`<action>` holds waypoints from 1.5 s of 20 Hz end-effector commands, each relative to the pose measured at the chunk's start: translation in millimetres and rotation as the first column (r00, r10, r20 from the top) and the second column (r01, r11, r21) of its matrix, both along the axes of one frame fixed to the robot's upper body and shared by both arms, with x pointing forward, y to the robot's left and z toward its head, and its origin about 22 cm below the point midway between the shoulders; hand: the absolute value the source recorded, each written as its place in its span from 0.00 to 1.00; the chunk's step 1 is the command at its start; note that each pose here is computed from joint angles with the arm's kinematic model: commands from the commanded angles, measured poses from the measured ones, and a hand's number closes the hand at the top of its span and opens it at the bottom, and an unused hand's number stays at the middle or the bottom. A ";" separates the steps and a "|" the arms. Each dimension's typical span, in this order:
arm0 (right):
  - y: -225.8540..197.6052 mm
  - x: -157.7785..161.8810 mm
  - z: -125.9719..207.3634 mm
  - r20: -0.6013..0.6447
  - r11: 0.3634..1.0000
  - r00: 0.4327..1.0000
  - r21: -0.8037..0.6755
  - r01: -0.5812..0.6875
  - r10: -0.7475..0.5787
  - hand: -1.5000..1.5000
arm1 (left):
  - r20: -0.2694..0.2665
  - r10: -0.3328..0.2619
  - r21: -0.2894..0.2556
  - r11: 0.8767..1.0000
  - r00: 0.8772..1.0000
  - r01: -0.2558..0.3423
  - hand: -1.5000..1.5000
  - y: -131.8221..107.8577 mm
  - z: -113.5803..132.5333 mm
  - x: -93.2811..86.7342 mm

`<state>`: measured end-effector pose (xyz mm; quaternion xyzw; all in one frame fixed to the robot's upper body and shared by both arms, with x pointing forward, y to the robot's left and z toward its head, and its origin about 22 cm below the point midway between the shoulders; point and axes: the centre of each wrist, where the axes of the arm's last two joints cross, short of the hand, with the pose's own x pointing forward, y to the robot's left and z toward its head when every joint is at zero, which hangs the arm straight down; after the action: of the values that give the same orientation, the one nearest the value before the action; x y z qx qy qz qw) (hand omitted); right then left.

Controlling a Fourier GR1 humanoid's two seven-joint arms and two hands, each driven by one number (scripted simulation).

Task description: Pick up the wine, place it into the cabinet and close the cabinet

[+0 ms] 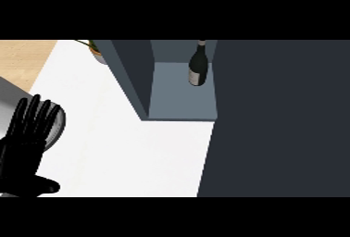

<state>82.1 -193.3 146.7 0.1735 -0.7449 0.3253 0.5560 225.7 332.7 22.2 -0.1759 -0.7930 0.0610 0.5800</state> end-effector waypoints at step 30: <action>181.2 125.5 94.2 -0.003 0.986 0.999 0.160 -0.039 0.040 1.00 | 0.017 -0.028 0.012 1.000 0.999 0.028 0.00 49.1 8.4 4.0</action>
<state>191.9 -50.4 211.0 0.2283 -0.7649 0.2785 0.5341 232.1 378.1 28.3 -0.1858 -0.7914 0.0470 0.5805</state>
